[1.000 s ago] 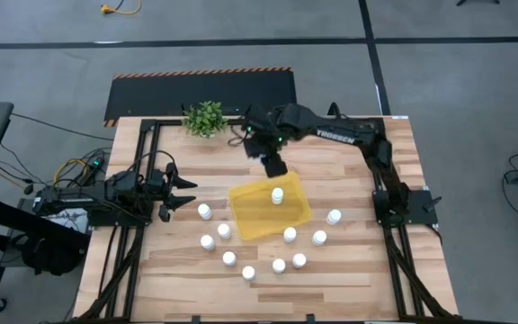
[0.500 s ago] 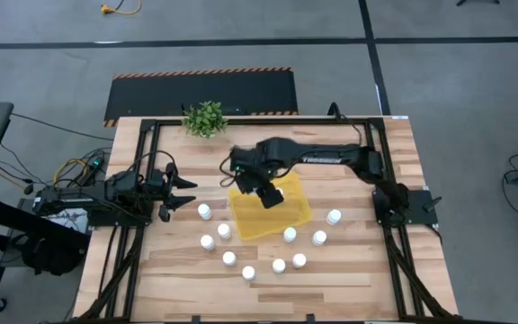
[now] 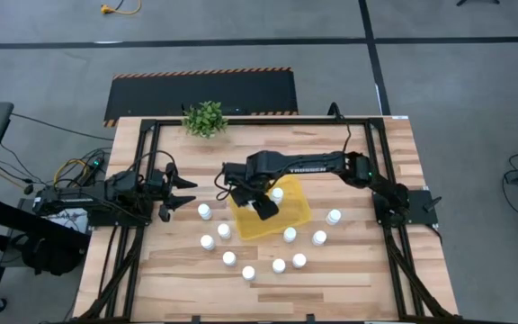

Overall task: Pick and place pill bottles into a basket
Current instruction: Put the white pill bottle into the yellow bin

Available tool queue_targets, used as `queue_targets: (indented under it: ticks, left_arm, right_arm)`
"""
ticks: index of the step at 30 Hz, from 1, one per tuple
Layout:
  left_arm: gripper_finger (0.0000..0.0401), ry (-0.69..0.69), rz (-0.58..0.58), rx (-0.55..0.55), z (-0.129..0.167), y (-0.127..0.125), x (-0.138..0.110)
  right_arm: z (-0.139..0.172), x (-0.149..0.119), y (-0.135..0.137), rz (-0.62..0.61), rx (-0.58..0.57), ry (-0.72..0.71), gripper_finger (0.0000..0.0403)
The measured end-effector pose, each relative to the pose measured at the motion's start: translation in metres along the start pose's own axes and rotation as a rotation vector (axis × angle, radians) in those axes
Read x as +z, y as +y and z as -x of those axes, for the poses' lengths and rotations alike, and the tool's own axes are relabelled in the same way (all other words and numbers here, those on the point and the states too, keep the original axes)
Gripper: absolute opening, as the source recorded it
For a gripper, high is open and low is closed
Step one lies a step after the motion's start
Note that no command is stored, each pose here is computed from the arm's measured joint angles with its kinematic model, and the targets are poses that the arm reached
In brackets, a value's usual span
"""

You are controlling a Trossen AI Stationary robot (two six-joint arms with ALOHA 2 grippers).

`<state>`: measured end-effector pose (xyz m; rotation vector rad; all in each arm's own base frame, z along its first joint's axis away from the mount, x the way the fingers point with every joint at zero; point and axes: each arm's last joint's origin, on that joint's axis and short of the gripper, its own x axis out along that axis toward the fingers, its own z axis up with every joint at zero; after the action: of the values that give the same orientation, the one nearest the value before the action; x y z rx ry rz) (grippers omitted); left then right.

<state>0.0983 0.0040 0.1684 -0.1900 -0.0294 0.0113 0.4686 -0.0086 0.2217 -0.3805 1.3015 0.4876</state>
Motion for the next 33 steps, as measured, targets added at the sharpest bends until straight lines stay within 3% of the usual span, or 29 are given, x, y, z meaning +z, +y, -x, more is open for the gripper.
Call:
queue_targets:
  ticks: [9,17,25,33]
  left_arm:
    - [0.0194,0.0,0.0,0.0,0.0,0.0,0.0]
    - [0.0194,0.0,0.0,0.0,0.0,0.0,0.0]
    - [0.0194,0.0,0.0,0.0,0.0,0.0,0.0]
    - [0.0194,0.0,0.0,0.0,0.0,0.0,0.0]
  right_arm:
    - [-0.031,0.004,0.002,0.026,0.015,0.05,0.0169]
    - [-0.032,0.01,0.006,0.073,-0.046,0.06,0.018]
    - [-0.032,0.01,0.006,0.074,-0.05,0.062,0.0219]
    - [-0.031,0.01,0.006,0.082,-0.048,0.064,0.0223]
